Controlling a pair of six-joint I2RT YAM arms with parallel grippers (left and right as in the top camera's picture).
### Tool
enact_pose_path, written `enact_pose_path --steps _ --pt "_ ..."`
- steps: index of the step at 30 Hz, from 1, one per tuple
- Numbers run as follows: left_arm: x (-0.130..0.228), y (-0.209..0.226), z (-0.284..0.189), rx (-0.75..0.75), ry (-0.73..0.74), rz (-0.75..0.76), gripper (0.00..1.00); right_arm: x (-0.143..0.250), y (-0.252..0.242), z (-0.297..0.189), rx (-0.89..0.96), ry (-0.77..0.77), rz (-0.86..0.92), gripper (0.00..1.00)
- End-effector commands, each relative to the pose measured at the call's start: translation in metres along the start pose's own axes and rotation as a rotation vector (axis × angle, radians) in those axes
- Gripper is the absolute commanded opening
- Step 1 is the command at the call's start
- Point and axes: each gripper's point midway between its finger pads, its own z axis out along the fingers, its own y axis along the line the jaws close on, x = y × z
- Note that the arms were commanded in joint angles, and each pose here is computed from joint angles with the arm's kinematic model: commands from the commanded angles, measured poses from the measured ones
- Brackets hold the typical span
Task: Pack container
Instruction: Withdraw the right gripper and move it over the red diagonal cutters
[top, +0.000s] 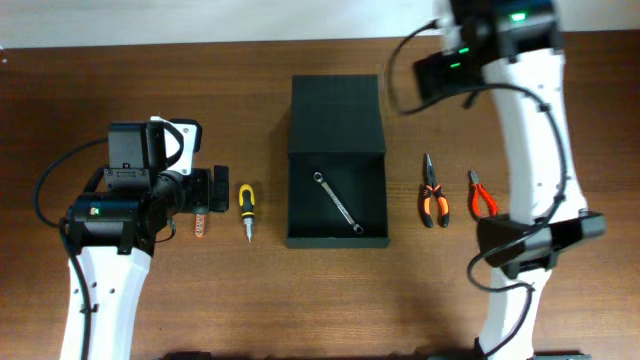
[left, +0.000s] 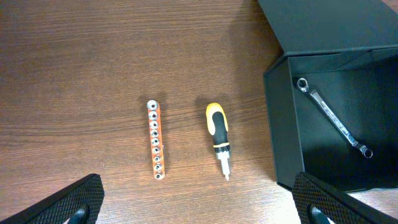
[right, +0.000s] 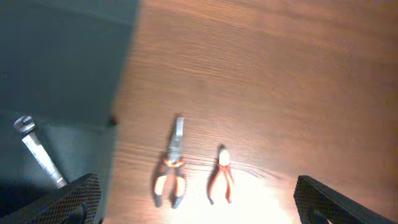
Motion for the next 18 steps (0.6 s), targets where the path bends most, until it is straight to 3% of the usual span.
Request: enact_pose_path --steps 1,7,18 --pt "-0.006 0.002 -0.004 -0.012 -0.015 -0.006 0.99 0.003 -0.037 -0.025 0.030 -0.055 0.116 0.99" --pt "-0.006 0.002 -0.004 -0.013 -0.017 -0.006 0.99 0.034 -0.062 -0.018 0.019 0.035 0.175 0.99" --pt "-0.014 0.003 -0.004 -0.014 -0.049 -0.004 0.99 0.123 -0.025 0.053 -0.065 0.409 0.121 0.99"
